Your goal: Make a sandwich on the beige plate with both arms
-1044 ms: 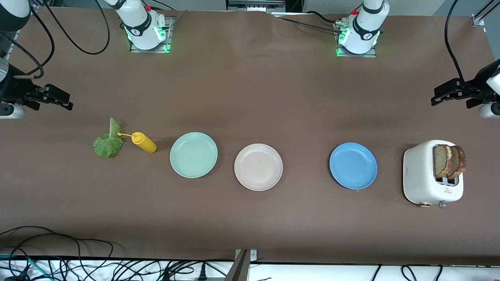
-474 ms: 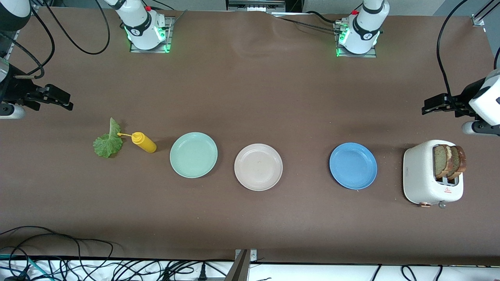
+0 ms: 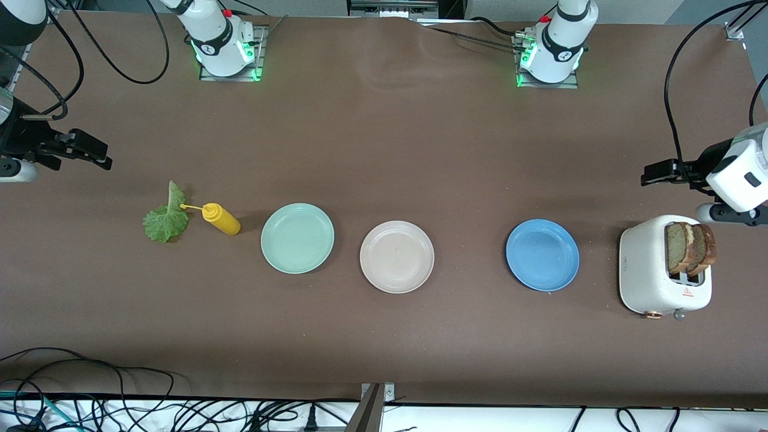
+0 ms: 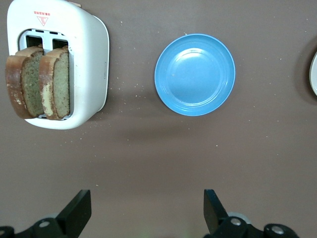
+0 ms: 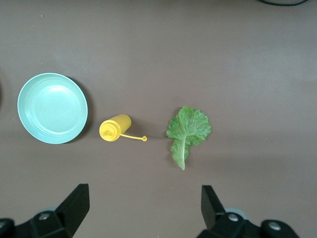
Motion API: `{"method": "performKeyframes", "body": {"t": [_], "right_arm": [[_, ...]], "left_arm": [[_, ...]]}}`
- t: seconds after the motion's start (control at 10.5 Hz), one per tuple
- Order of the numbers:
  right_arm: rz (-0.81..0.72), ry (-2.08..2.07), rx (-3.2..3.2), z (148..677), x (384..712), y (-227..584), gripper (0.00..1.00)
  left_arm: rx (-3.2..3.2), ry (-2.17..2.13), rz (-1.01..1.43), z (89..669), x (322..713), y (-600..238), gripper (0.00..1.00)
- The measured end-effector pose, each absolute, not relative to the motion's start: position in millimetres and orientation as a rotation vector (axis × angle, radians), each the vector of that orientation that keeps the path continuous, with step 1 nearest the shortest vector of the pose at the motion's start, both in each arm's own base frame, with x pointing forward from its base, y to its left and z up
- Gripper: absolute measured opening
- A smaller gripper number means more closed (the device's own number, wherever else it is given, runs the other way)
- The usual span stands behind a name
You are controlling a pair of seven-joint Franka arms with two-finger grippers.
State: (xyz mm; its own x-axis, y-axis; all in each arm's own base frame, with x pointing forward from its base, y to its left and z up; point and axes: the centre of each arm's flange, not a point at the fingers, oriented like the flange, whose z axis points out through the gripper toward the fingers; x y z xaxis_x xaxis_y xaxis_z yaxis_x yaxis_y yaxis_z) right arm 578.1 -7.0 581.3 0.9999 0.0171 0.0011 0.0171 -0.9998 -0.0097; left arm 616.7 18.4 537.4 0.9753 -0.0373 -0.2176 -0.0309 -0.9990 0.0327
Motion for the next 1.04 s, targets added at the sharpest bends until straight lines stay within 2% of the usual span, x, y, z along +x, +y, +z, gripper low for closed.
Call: {"method": "performKeyframes", "body": {"t": [1.04], "right_arm": [[-0.002,-0.030,-3.132,581,578,-6,1.00]], "left_arm": [[3.167,-0.025,-0.290,496,644,46,1.00]]}}
